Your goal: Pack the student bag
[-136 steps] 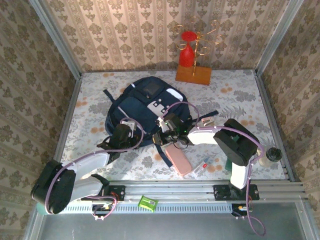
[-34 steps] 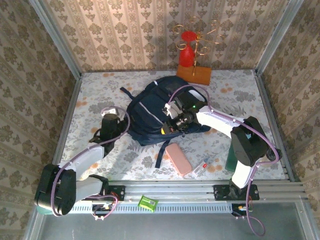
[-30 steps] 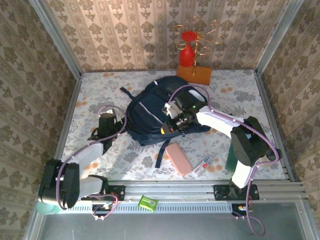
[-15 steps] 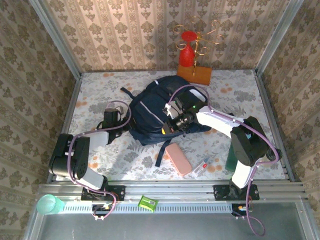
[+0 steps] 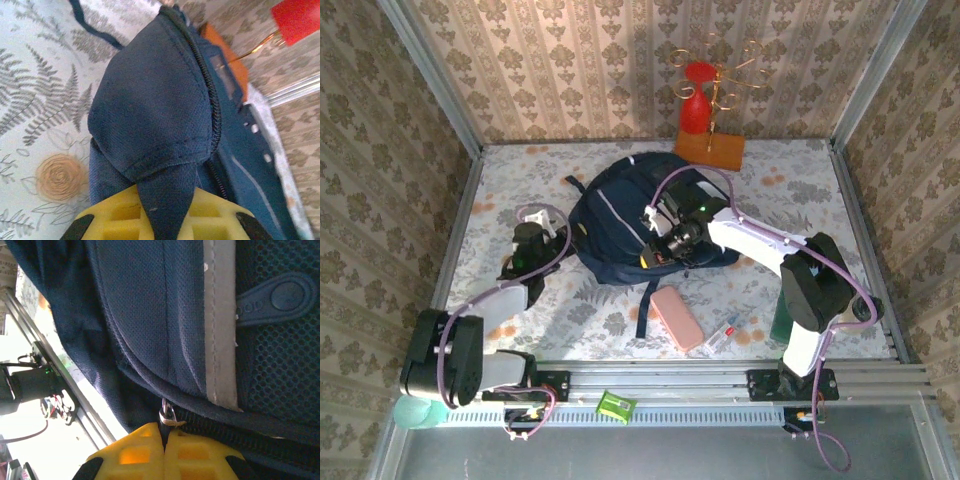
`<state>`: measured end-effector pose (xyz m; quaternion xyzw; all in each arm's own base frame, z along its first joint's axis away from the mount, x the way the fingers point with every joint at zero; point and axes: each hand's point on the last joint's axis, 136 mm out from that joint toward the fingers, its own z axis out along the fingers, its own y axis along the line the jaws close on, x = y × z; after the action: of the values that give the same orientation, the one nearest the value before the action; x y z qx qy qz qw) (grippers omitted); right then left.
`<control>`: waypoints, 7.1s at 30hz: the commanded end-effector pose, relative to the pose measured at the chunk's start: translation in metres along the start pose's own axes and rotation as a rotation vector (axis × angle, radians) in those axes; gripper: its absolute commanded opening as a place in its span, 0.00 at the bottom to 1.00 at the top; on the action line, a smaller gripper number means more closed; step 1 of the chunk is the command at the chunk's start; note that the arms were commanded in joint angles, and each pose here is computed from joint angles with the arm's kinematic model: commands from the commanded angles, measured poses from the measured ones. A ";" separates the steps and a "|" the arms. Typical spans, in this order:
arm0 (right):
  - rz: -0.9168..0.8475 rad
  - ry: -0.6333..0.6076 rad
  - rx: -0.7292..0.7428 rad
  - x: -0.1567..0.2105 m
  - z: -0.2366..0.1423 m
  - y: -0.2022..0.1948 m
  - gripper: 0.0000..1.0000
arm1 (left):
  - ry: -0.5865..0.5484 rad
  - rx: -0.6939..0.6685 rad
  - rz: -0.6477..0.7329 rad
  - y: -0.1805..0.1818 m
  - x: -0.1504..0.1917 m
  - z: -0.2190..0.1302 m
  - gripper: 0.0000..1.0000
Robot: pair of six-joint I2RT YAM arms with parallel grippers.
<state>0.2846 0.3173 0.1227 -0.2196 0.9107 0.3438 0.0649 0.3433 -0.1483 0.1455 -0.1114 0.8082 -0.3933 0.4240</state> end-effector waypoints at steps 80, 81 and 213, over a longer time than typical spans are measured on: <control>-0.278 0.170 0.653 -0.009 0.005 -0.054 0.00 | -0.060 -0.064 -0.049 0.014 -0.003 -0.045 0.00; -0.290 0.188 0.654 -0.005 0.008 -0.053 0.00 | -0.063 -0.061 -0.045 0.013 -0.005 -0.045 0.00; 0.472 -0.765 0.224 -0.036 -0.052 -0.155 0.05 | 0.374 -0.415 0.653 -0.044 0.110 0.004 0.43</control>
<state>0.3883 0.1859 0.0727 0.1605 0.8839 0.2891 0.3309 0.2746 -0.2244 0.1169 0.1011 0.9214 -0.0805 0.3664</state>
